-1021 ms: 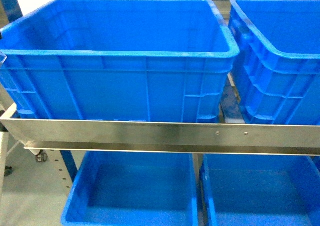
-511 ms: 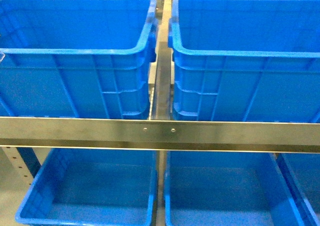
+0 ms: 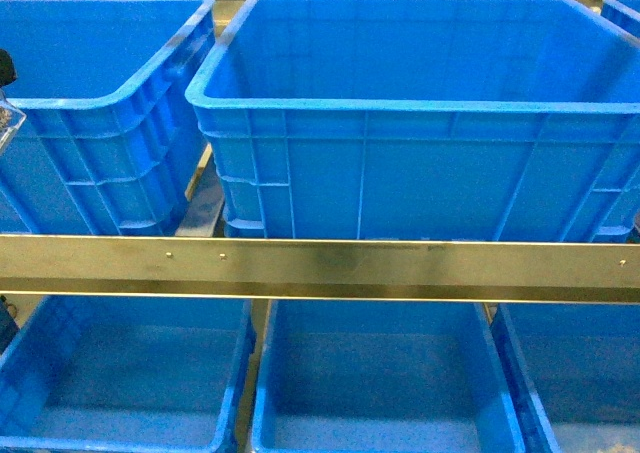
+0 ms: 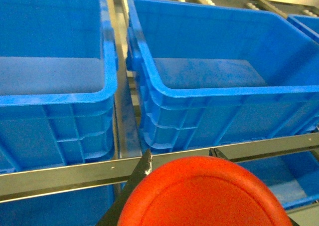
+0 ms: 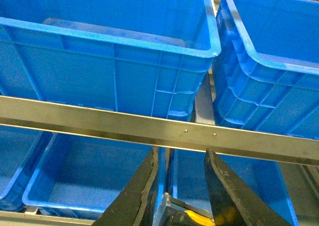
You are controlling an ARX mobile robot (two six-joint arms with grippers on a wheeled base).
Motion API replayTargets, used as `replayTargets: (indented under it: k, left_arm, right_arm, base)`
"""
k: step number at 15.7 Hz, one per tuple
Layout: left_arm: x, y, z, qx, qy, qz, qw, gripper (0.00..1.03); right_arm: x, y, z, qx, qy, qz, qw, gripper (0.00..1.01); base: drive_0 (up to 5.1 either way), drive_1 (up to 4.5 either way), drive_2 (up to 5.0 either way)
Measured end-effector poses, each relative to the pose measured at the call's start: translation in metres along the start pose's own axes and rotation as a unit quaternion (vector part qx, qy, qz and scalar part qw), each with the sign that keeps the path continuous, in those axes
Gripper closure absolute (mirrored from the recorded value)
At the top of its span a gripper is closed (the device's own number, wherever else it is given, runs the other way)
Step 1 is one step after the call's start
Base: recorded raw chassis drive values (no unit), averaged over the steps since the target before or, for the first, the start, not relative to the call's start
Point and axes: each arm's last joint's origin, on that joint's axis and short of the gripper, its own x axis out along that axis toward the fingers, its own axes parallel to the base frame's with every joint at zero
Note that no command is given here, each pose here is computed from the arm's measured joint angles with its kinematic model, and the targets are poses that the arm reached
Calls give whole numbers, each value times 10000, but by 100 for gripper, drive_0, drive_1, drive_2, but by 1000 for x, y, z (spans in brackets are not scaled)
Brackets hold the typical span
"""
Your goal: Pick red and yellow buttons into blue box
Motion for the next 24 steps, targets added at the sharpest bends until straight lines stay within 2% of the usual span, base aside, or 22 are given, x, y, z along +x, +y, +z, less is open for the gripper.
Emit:
replayTargets:
  k: [2,8,13,17,19,21,24]
  left_arm:
    - [0,2,0,-8,-6,99,10000,77]
    - [0,1,1,-3,-43,76,10000,77]
    - [0,2,-1,-7,3,83,10000,77]
    - [0,2,-1,-5,3,83,10000,77]
    - [0,2,-1,-5,-1,82,10000,77]
    - [0,2,-1,-5,1,83,10000,77]
    - [0,2,-1,-5,3,83,10000,77]
  right_arm:
    - [0,0,-1,-3,22,4,10000,74]
    - [0,0,0,0,-21,2,10000,74]
    - [0,0,0,0,3,4,10000,74]
    - [4,4,1,-41,173,277,9995,74]
    - [10,5,17,-38,62,358,9993,74]
    - [21,5,43,-24,-158,498,9986,74]
    - [46,16,73,-87,-300,827,9961,74]
  base:
    - [9,427,-409]
    - [9,427,-409]
    - [0,0,0]
    - [0,0,0]
    - [0,0,0]
    - [0,0,0]
    - [0,0,0]
